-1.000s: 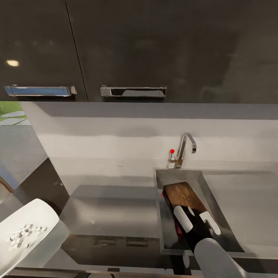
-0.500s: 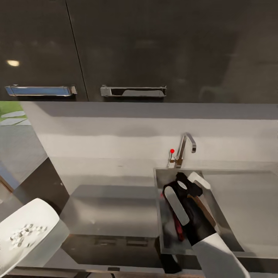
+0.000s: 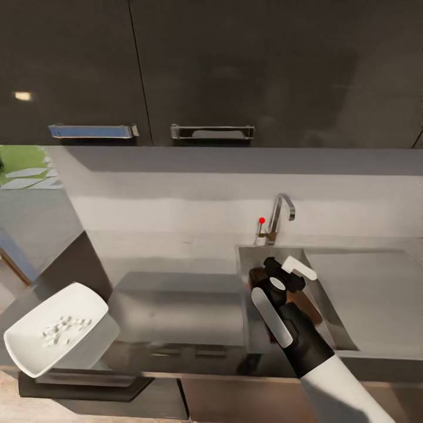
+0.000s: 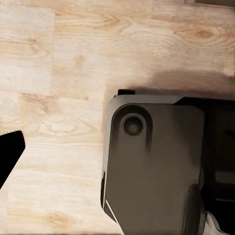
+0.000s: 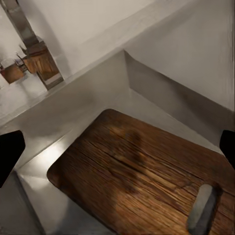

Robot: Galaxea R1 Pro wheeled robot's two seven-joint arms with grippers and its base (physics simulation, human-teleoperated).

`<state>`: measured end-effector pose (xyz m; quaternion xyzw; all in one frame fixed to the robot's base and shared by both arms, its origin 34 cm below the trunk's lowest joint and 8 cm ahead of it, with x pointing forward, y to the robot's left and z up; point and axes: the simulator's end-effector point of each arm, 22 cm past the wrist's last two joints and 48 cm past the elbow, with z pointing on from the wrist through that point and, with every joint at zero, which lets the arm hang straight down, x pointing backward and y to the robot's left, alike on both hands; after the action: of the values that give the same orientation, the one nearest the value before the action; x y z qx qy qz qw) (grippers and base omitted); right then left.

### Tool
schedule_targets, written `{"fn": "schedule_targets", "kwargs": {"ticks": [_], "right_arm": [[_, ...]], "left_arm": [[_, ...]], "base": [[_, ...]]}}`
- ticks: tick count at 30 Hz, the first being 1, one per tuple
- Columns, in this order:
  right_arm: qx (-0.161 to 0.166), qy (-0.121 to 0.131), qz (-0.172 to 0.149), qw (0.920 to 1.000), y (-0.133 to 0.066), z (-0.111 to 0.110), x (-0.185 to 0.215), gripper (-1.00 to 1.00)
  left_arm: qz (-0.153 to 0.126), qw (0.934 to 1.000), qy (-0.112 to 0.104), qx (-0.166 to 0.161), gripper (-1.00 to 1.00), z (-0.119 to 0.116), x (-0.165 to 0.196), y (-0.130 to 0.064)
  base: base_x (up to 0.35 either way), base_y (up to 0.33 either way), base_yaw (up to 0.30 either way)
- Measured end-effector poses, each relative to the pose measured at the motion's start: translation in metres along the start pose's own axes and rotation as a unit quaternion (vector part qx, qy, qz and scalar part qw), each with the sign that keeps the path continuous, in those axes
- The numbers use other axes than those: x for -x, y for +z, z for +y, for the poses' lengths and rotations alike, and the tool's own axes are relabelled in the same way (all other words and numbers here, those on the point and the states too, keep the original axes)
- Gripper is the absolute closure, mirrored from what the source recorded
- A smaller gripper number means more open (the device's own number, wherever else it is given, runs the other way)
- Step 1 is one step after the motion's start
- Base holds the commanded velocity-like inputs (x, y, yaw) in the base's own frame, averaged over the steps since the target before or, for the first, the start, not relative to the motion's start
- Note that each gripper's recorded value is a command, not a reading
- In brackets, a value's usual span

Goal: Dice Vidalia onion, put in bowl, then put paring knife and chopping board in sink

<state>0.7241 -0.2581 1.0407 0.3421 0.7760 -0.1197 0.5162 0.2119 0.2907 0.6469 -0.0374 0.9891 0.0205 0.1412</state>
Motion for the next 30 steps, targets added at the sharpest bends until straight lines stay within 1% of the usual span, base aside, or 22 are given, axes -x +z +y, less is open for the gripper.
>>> {"fn": "schedule_targets", "kwargs": {"ticks": [5,19,26,28,30], "right_arm": [[0.014,0.016,-0.01,0.9997,-0.008,0.008,0.015,-1.0],[0.018,0.022,-0.015,0.9995,-0.01,0.009,0.019,-1.0],[0.017,0.019,-0.002,0.9997,-0.019,-0.006,-0.003,-1.0],[0.013,0.012,-0.001,0.9998,-0.017,-0.016,-0.009,-1.0],[0.015,0.002,-0.007,0.9999,-0.016,-0.021,-0.01,-1.0]], "left_arm": [[0.0,1.0,0.0,0.0,-1.0,0.0,0.0,0.0],[0.001,1.0,0.0,0.0,-1.0,0.0,-0.001,0.0],[0.001,1.0,0.0,0.0,-1.0,0.0,-0.001,0.0],[0.001,1.0,0.0,0.0,-1.0,0.0,-0.001,0.0],[0.001,1.0,0.0,0.0,-1.0,0.0,-0.001,0.0]], "base": [[-0.245,0.097,0.0],[-0.245,0.097,0.0],[-0.245,0.098,0.0],[-0.246,0.098,0.0],[-0.245,0.097,0.0]]}}
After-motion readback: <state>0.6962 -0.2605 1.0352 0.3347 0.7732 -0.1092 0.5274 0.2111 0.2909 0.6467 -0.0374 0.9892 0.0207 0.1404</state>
